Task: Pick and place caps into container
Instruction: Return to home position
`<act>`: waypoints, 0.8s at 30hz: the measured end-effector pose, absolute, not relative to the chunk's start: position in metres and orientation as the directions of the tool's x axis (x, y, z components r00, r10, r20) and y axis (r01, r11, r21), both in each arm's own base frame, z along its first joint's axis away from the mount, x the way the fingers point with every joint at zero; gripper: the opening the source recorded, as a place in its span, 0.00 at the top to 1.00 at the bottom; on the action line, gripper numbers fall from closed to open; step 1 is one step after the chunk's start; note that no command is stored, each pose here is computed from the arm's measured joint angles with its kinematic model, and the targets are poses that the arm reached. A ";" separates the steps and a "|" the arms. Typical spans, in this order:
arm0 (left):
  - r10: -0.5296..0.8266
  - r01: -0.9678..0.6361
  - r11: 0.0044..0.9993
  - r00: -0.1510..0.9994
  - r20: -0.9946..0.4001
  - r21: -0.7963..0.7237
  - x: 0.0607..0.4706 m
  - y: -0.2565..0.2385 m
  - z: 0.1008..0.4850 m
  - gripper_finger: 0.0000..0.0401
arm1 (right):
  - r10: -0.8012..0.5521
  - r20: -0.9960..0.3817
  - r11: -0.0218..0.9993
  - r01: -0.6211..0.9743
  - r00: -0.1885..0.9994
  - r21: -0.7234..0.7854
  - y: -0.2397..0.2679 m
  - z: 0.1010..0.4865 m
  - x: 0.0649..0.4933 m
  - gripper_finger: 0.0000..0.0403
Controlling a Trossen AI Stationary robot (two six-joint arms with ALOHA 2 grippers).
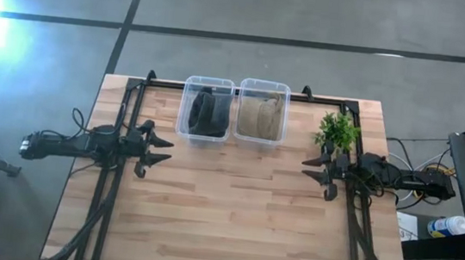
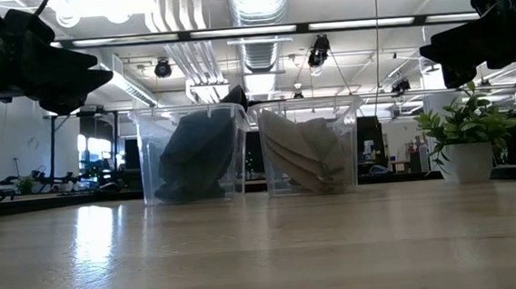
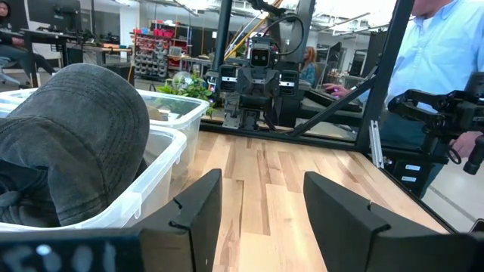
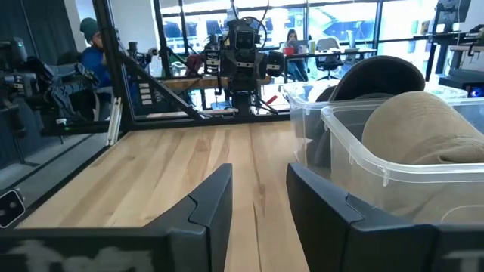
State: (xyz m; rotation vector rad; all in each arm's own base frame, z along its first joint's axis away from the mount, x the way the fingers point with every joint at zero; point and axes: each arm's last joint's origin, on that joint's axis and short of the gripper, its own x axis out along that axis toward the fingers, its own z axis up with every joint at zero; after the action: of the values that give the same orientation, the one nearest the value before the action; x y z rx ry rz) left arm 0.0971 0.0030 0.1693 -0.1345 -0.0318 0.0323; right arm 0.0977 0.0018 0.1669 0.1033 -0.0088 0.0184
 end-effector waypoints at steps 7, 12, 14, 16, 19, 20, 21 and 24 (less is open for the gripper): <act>0.035 -0.030 0.990 0.999 0.030 -0.135 0.097 0.003 0.169 0.55 | 0.018 0.010 0.995 -0.019 1.000 0.102 0.002 0.167 0.098 0.70; 0.035 -0.030 0.990 0.999 0.030 -0.135 0.097 0.003 0.169 0.55 | 0.018 0.010 0.995 -0.019 1.000 0.103 0.002 0.167 0.098 0.68; 0.035 -0.030 0.990 0.999 0.030 -0.135 0.097 0.003 0.169 0.55 | 0.018 0.010 0.994 -0.019 1.000 0.104 0.002 0.167 0.098 0.68; 0.035 -0.030 0.990 0.999 0.030 -0.135 0.097 0.003 0.169 0.55 | 0.018 0.010 0.995 -0.019 1.000 0.102 0.002 0.167 0.098 0.67; 0.035 -0.030 0.990 0.999 0.030 -0.135 0.097 0.003 0.169 0.55 | 0.018 0.010 0.994 -0.019 1.000 0.104 0.002 0.167 0.098 0.67; 0.035 -0.030 0.990 0.999 0.030 -0.135 0.097 0.003 0.169 0.55 | 0.018 0.010 0.995 -0.019 1.000 0.102 0.002 0.167 0.098 0.68; 0.035 -0.030 0.990 0.999 0.030 -0.135 0.097 0.003 0.169 0.55 | 0.018 0.010 0.995 -0.019 1.000 0.102 0.002 0.167 0.098 0.68; 0.035 -0.031 0.990 0.999 0.030 -0.135 0.097 0.003 0.169 0.55 | 0.018 0.010 0.995 -0.019 1.000 0.103 0.002 0.167 0.098 0.69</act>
State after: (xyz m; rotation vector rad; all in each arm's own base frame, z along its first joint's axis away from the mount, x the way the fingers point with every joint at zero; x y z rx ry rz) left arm 0.0971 0.0031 0.1693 -0.1346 -0.0323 0.0328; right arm 0.0977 0.0018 0.1669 0.1033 -0.0088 0.0184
